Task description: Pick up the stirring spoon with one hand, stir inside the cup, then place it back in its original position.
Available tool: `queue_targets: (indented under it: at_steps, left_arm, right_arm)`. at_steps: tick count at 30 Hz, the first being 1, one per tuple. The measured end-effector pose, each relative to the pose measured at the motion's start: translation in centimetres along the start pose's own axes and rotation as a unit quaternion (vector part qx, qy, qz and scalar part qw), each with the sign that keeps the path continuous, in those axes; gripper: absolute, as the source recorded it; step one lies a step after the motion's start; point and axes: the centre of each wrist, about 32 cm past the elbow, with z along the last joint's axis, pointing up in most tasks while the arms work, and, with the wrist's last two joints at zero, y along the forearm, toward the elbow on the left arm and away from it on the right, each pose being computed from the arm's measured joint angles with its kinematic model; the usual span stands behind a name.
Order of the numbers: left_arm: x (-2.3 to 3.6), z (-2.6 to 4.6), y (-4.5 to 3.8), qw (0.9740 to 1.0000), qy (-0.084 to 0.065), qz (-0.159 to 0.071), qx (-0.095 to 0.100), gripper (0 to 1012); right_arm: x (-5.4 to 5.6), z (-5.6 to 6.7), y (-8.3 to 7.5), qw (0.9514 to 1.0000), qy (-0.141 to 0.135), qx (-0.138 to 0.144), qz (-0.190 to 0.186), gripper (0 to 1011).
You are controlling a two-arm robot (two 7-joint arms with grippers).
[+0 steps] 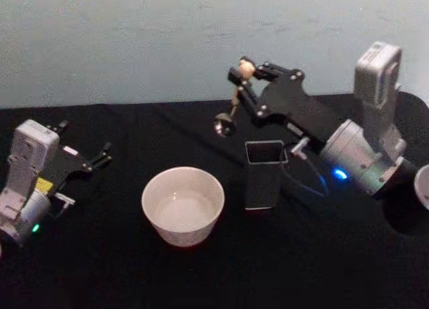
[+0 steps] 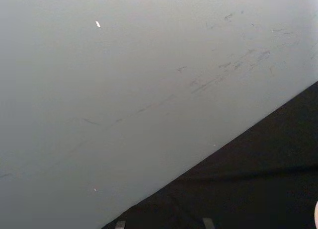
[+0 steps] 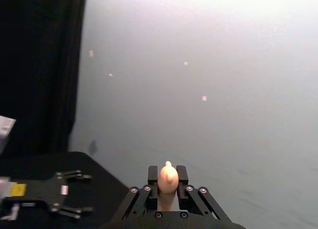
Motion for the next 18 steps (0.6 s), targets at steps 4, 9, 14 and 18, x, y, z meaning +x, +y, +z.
queue_targets:
  at_steps: [4, 9, 14, 18]
  left_arm:
    - [0.0, 0.0, 0.0, 1.0, 0.0, 0.0, 0.0, 1001]
    - [0.0, 0.0, 0.0, 1.0, 0.0, 0.0, 0.0, 1001]
    - [0.0, 0.0, 0.0, 1.0, 0.0, 0.0, 0.0, 1001]
    - [0.0, 0.0, 0.0, 1.0, 0.0, 0.0, 0.0, 1001]
  right_arm:
    - [0.6, 0.5, -0.9, 0.9998, -0.007, -0.005, -0.02, 214]
    - [0.8, 0.9, -1.9, 0.9991, -0.011, -0.016, -0.037, 214]
    - [0.8, 1.1, -2.5, 0.9986, -0.01, -0.025, -0.045, 214]
    - [0.6, 1.4, -3.1, 0.9981, -0.007, -0.035, -0.051, 214]
